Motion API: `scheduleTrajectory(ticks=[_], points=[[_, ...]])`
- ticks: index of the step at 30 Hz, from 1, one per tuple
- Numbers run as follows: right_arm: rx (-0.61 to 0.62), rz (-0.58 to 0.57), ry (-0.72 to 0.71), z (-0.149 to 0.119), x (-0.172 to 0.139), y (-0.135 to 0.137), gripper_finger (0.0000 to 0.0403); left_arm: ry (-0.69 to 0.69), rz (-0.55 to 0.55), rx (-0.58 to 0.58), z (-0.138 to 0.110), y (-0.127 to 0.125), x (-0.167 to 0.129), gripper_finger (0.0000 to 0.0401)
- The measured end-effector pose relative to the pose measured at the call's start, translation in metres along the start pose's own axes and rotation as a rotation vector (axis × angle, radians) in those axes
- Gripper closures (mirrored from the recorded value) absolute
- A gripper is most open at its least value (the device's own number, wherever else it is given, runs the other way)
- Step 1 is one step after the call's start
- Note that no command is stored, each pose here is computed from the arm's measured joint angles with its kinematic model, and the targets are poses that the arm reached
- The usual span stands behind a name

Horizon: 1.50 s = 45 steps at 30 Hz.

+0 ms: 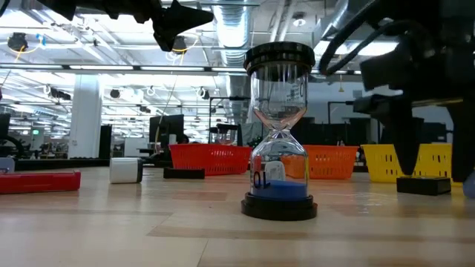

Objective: Pick & Place Office items
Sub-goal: Put the right black digital timer into the yellow bin

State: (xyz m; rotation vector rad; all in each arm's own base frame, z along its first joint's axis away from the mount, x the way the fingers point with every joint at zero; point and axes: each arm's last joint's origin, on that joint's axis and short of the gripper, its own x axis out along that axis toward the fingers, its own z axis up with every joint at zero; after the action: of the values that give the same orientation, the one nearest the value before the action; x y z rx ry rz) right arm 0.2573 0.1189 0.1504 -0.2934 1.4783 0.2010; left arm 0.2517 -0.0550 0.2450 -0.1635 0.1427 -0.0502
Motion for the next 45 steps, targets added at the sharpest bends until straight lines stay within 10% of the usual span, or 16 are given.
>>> scheduleTrajectory(ticks=[23, 45], points=[[0.175, -0.004, 0.023, 0.002, 0.007, -0.018, 0.018, -0.001, 0.0, 0.0, 0.0, 0.0, 0.0, 0.0187], [0.138, -0.007, 0.05, -0.001, 0.006, -0.019, 0.0345, -0.001, 0.0, 0.0, 0.0, 0.0, 0.0, 0.0187]])
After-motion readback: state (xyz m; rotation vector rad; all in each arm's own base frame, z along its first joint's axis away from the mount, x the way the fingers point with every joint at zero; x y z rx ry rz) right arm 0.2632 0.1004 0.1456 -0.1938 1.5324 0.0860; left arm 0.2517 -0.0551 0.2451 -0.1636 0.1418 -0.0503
